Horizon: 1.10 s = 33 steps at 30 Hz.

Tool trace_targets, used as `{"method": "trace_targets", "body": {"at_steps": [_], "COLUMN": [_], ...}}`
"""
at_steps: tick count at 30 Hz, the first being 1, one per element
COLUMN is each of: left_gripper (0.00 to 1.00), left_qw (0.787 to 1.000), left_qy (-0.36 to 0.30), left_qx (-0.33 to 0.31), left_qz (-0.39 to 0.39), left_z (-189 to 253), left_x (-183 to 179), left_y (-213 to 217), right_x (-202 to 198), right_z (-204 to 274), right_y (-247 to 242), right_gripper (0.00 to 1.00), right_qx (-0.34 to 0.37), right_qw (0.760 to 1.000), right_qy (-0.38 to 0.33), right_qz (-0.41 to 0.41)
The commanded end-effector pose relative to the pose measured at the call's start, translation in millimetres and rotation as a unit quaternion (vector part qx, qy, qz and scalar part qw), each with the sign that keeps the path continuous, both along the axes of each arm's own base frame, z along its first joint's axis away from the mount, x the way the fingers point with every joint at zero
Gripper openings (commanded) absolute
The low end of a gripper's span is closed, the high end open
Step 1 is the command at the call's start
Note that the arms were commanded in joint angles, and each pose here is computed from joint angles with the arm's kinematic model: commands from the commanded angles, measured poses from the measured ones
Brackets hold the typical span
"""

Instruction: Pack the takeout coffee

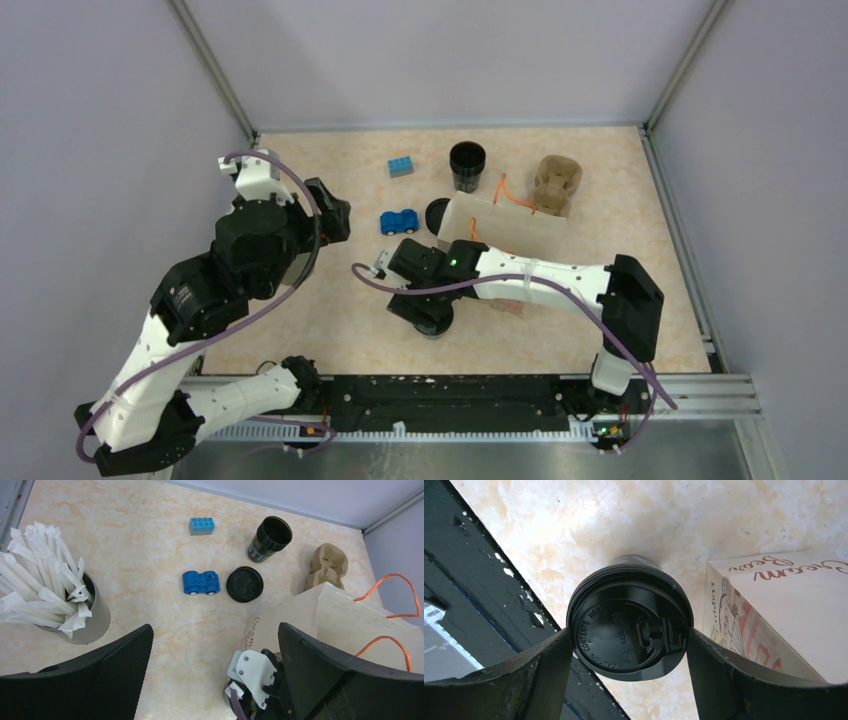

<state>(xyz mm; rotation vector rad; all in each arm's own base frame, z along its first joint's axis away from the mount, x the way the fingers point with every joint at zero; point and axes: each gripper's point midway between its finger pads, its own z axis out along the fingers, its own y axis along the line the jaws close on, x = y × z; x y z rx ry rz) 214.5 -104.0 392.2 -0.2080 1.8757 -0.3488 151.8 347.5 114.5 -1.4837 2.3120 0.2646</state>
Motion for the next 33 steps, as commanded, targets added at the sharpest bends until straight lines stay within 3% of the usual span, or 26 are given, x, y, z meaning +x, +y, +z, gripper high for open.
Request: {"method": "trace_targets", "body": {"at_steps": [1, 8, 17, 25, 30, 33], "left_gripper": [0.99, 0.99, 0.99, 0.99, 0.99, 0.99], "left_qw": [1.000, 1.000, 0.999, 0.994, 0.989, 0.989], "left_qy": [-0.014, -0.014, -0.011, -0.056, -0.082, -0.075], "left_qx": [-0.015, -0.015, -0.029, -0.064, -0.091, -0.081], "left_qz": [-0.003, -0.011, -0.028, -0.062, -0.079, -0.102], "left_z": [6, 4, 14, 52, 69, 60], "left_x": [1, 2, 7, 14, 18, 23], "left_y": [-2, -7, -22, -42, -54, -70], "right_x": [0, -2, 6, 53, 70, 71], "right_z": [7, 50, 172, 292, 339, 353], "right_y": [-2, 13, 13, -37, -78, -93], "right_gripper": [0.72, 0.67, 0.67, 0.67, 0.67, 0.67], "right_qx": [-0.001, 0.066, 0.219, 0.346, 0.389, 0.395], "right_qw": [1.000, 0.998, 0.973, 0.909, 0.858, 0.846], "right_qy": [-0.016, -0.020, -0.063, -0.170, -0.253, -0.275], "right_qz": [-0.004, -0.002, -0.043, -0.155, -0.220, -0.231]}}
